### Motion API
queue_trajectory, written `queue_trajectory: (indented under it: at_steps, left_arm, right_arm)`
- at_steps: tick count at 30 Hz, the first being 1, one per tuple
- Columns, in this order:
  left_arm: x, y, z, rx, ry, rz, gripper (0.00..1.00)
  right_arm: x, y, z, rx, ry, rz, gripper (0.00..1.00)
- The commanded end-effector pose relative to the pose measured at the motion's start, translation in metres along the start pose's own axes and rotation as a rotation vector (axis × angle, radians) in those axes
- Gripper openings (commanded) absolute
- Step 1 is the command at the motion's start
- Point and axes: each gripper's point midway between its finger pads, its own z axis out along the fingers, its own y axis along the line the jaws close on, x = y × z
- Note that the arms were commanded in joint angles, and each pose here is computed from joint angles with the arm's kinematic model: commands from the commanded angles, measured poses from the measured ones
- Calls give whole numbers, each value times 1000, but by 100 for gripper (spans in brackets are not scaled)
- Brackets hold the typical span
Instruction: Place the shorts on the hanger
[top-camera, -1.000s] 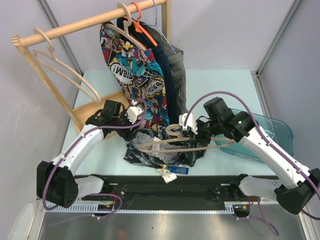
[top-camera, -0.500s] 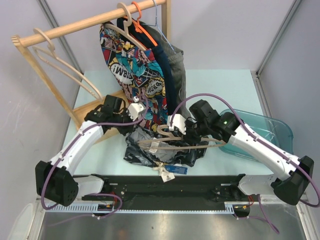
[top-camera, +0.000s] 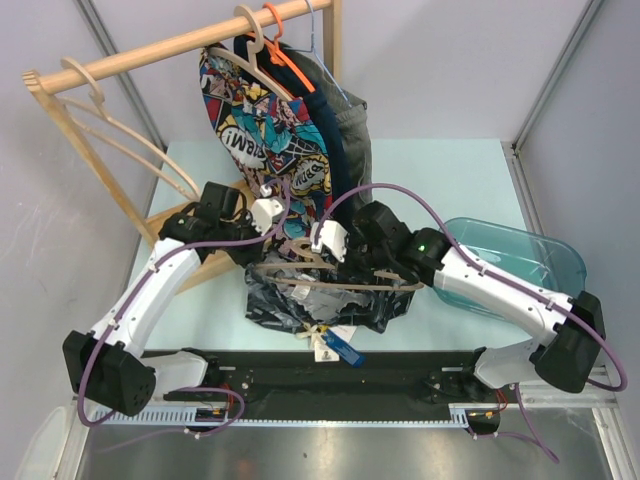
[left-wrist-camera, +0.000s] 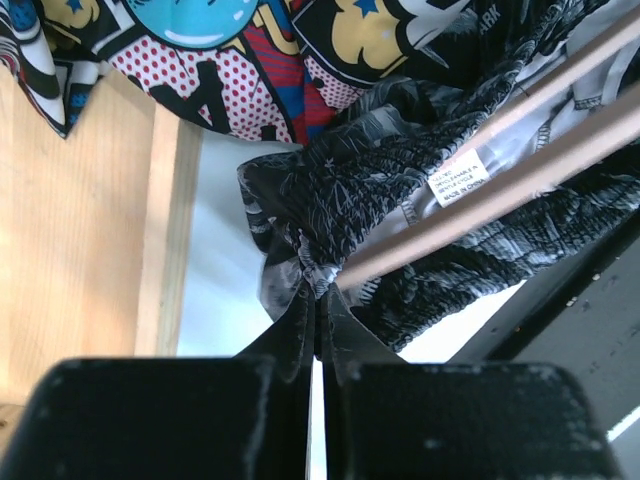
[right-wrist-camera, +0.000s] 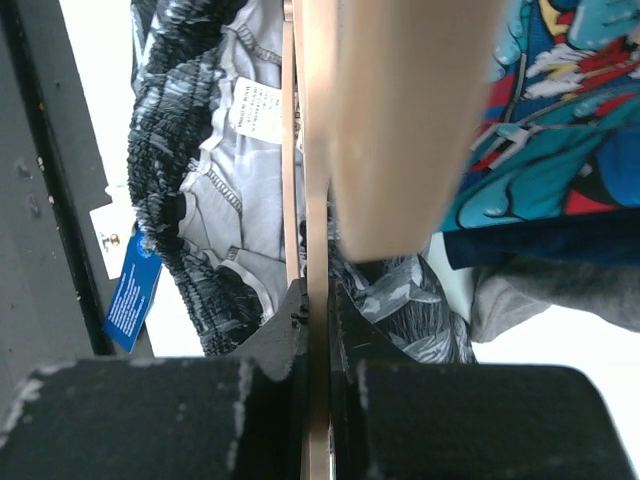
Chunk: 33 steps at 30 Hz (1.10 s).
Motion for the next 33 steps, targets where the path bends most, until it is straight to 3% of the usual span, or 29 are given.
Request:
queue_trajectory:
  at_steps: [1,12,15,16,19,26,33]
  left_arm:
    - [-17,-8,-20,-8,-74,-39,1]
    - [-24,-45,-26,197,-126,6,0]
    - [-17,-65,-40,286,-147,120,30]
    - [-14,-66,-43,287,-161,149,49]
    - [-12,-59,-59,242,-246,254,74]
    - [9,-24,-64,178,-288,458,78]
    - [13,-16,-33,203,-322,622,79]
  right_arm:
    - [-33,-21,-17,91,-125,28,0]
    - [-49,0,38,-8,-228,-24,0]
    - [-54,-3,38,-4,-287,-41,0]
    - [-52,-3,39,-14,-307,-43,0]
    - [-48,-5,35,-25,-348,-53,0]
    - [-46,8,26,-97,-425,-153,0]
    - [-50,11,21,-103,-459,-224,0]
